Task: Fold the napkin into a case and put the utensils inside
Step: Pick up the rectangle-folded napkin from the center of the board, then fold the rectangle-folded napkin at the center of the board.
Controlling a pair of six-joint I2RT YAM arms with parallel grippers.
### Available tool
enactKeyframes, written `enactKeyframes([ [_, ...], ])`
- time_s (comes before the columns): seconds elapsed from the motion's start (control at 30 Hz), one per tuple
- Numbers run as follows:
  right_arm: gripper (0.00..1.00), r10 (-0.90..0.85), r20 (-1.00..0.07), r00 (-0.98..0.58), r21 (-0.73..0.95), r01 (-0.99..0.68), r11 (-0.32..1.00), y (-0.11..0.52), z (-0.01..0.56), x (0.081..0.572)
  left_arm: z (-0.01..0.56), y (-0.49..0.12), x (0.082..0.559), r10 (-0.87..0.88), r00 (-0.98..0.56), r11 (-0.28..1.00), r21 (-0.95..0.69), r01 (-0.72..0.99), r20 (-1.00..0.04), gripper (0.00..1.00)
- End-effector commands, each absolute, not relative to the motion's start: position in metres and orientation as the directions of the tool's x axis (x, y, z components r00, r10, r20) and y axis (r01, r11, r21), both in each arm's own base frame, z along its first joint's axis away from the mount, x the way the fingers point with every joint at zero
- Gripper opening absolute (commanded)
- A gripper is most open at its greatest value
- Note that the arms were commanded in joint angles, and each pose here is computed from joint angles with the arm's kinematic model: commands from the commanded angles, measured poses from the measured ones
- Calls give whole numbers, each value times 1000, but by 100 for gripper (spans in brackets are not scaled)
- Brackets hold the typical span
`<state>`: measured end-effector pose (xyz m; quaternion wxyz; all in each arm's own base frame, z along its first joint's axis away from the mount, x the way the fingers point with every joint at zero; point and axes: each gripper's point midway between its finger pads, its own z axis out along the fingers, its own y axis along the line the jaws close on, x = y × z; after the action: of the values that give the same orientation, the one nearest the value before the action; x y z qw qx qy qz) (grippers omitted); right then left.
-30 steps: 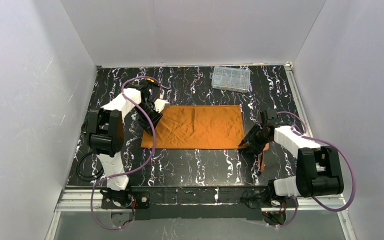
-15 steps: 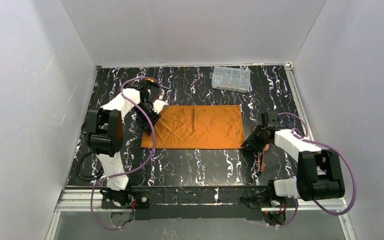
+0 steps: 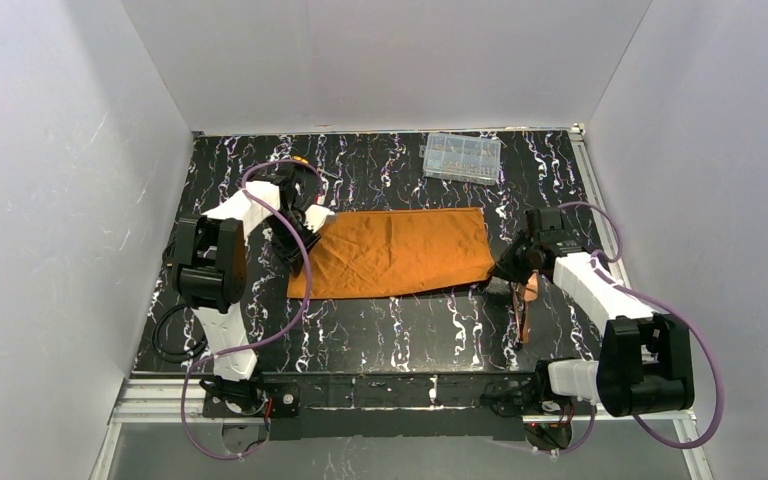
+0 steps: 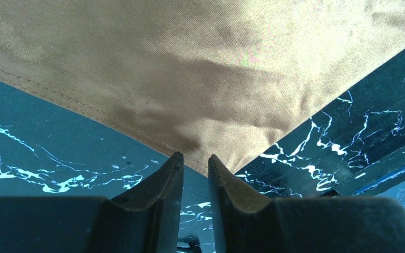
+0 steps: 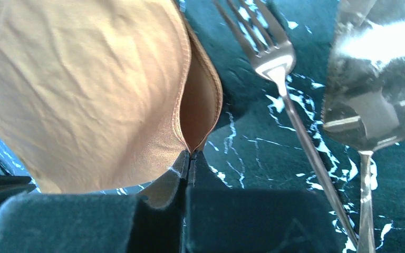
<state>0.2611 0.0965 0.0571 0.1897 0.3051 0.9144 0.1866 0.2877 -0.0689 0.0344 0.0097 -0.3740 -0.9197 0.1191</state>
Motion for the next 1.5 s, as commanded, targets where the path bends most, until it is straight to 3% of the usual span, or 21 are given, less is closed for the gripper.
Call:
enactKeyframes([
  [0.0, 1, 557, -325, -764, 468, 382, 797, 106, 87, 281, 30, -71, 279, 689, -722, 687, -263, 677, -59, 22],
  [0.3, 1, 295, -428, -854, 419, 102, 902, 180, 118, 299, 38, -71, 277, 687, -722, 685, -259, 680, -78, 22],
  [0.63, 1, 14, -449, -893, 380, -178, 908, 281, 125, 295, 48, -68, 278, 628, -771, 713, -319, 624, -103, 22],
  [1.17, 1, -144, -475, -868, 384, -352, 853, 395, 122, 292, 51, -37, 275, 569, -814, 752, -325, 573, -120, 21],
  [1.47, 1, -168, -436, -884, 437, -371, 819, 435, 111, 292, 50, -40, 273, 555, -822, 751, -346, 562, -128, 21],
])
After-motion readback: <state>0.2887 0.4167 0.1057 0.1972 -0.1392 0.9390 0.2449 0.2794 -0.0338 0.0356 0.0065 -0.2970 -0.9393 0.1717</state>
